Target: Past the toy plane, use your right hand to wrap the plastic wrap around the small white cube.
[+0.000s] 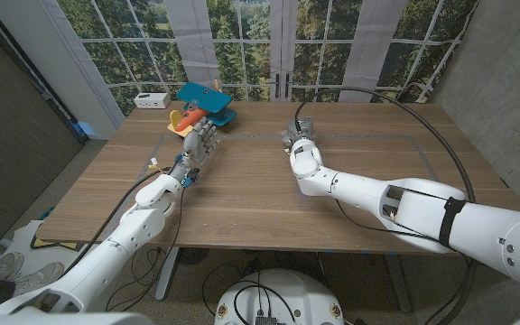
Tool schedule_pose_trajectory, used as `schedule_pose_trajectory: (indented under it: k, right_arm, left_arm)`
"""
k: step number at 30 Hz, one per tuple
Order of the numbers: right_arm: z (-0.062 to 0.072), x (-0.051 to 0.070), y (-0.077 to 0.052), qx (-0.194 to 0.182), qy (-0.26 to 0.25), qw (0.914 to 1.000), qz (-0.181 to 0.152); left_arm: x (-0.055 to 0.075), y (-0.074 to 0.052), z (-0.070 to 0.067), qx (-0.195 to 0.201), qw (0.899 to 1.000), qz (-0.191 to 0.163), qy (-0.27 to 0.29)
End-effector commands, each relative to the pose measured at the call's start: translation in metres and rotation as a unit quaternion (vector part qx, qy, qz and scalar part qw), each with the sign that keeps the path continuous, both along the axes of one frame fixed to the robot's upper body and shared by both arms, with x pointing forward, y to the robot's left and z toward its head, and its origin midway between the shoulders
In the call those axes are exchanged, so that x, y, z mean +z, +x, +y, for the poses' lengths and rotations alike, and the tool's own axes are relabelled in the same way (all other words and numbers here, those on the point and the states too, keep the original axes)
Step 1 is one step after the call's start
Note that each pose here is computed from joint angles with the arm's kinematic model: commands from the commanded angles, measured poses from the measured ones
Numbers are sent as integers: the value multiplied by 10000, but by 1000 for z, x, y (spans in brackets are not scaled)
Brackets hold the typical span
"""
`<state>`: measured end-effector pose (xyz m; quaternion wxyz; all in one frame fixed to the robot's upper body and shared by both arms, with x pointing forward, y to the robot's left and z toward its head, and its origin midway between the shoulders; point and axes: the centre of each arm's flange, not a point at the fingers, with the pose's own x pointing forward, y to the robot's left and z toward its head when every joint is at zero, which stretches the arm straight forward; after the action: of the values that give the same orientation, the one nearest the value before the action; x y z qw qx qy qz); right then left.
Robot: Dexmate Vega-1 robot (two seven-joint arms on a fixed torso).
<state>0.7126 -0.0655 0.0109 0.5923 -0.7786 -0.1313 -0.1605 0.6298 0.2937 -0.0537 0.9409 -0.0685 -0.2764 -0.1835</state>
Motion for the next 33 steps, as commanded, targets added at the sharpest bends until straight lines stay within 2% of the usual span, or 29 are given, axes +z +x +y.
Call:
schedule_pose_trajectory:
  k: [1,7,11,19,27,33]
  right_arm:
    - [10,-4,4,390,199,9987,-250]
    - [6,-8,-5,750,441,9910,-1014]
    - [-3,-7,-15,856,744,9802,-1621]
    - [-22,-3,-38,774,1056,9644,-2296]
    - [-35,-10,-55,632,1093,9631,-2377]
    - [-38,-25,-68,570,1104,9669,-2231]
  left_arm:
    - [0,-1,2,44,10000,26,7]
    - [0,1,2,44,10000,38,24]
    - [2,4,1,10,10000,44,40]
    - [8,13,-5,-97,9999,42,109]
    - [14,20,-11,-192,9997,3,176]
    - [16,24,-15,-256,9995,-5,195]
